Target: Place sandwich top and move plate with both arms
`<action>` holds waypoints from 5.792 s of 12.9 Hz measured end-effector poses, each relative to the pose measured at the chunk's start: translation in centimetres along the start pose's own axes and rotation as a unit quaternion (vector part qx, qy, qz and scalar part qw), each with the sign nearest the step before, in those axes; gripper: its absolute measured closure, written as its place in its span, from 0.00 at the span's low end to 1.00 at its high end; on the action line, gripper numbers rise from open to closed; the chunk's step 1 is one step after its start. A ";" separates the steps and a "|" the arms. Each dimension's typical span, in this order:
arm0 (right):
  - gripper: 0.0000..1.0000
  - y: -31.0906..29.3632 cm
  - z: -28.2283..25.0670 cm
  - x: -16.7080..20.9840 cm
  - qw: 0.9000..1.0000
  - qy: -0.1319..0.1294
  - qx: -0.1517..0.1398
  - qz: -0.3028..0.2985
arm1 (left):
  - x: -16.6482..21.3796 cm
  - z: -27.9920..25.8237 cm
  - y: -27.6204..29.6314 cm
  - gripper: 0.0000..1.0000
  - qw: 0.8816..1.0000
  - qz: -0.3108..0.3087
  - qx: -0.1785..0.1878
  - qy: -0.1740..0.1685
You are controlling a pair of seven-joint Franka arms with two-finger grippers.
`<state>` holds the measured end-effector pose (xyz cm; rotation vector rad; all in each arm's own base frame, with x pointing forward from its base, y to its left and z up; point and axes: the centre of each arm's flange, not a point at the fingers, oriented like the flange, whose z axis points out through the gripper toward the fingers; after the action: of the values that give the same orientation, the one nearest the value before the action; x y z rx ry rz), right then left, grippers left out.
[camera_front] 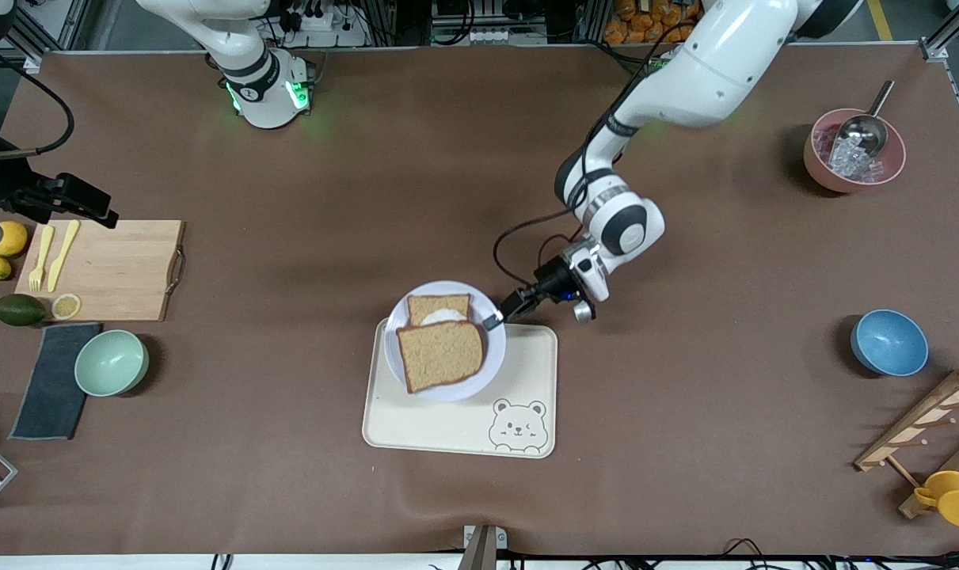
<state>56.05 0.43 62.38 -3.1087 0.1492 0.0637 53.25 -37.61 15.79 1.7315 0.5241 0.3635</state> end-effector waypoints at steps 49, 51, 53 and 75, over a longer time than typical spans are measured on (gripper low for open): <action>0.00 0.1 1.5 0.3 1.000 -0.006 -0.001 0.002 | 16.5 -15.6 4.3 0.00 0.906 0.231 0.335 0.118; 0.00 0.2 1.5 0.3 1.000 -0.006 -0.001 0.002 | 17.8 -16.8 3.8 0.00 0.903 0.233 0.343 0.113; 0.00 0.2 1.5 0.3 1.000 -0.006 -0.001 0.002 | 18.4 -17.6 3.6 0.00 0.904 0.237 0.343 0.099; 0.00 0.1 1.6 0.3 1.000 -0.007 -0.001 0.002 | 23.4 -34.0 25.2 0.00 0.793 0.261 0.528 -0.152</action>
<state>56.26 0.39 60.77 -3.1087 0.1538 0.0843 59.55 -1.17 47.01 2.9829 -0.0734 0.1481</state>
